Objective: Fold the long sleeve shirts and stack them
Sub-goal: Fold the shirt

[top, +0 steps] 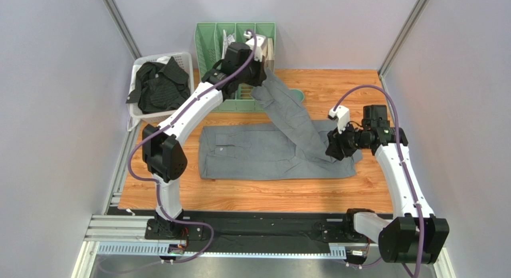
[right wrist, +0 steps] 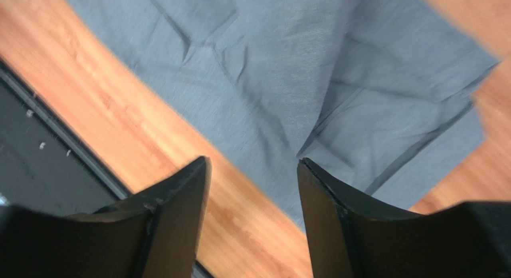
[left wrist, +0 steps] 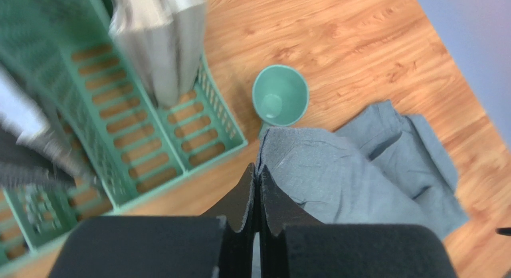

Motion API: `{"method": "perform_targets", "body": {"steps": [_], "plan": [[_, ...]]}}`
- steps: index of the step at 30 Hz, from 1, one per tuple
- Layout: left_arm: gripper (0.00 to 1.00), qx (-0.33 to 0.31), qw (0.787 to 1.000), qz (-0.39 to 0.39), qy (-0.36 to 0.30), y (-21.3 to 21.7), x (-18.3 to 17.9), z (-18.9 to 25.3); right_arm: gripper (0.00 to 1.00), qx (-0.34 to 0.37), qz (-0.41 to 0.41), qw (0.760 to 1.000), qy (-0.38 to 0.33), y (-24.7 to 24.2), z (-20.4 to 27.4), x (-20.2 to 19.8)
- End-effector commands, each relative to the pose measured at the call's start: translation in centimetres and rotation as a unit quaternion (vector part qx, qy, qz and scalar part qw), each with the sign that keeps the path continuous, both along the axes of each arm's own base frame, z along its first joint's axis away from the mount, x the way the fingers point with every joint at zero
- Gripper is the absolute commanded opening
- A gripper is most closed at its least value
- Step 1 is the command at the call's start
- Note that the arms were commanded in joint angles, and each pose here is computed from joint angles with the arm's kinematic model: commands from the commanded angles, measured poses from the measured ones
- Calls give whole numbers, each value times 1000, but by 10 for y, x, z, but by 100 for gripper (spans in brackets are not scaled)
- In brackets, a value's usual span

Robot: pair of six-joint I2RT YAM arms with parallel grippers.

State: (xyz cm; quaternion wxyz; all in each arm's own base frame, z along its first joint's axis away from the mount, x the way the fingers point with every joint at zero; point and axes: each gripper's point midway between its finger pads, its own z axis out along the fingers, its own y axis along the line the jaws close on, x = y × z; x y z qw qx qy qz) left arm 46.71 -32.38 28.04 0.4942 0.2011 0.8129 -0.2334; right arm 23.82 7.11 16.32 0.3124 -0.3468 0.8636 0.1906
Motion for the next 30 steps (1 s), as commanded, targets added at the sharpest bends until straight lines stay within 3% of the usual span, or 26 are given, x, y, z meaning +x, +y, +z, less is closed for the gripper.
{"method": "perform_targets", "body": {"steps": [1, 5, 9, 13, 17, 30], "plan": [[0, -138, 976, 111, 124, 18, -33, 30, 67, 48, -35, 984, -167, 10, 71, 56], [0, -182, 956, 149, 175, 14, -60, 28, 70, 126, -4, 961, -248, 50, 118, 59], [0, -217, 930, 163, 249, 7, -85, 15, 75, 128, 55, 940, -310, 107, 131, 49], [0, -262, 898, 173, 309, 1, -103, 13, 75, 172, 79, 950, -248, 146, 128, 35], [0, -274, 891, 175, 316, 0, -110, 18, 75, 213, 63, 952, -209, 163, 133, 33], [0, -290, 875, 173, 346, -13, -126, 17, 68, 215, 71, 948, -223, 203, 136, 46]]}}
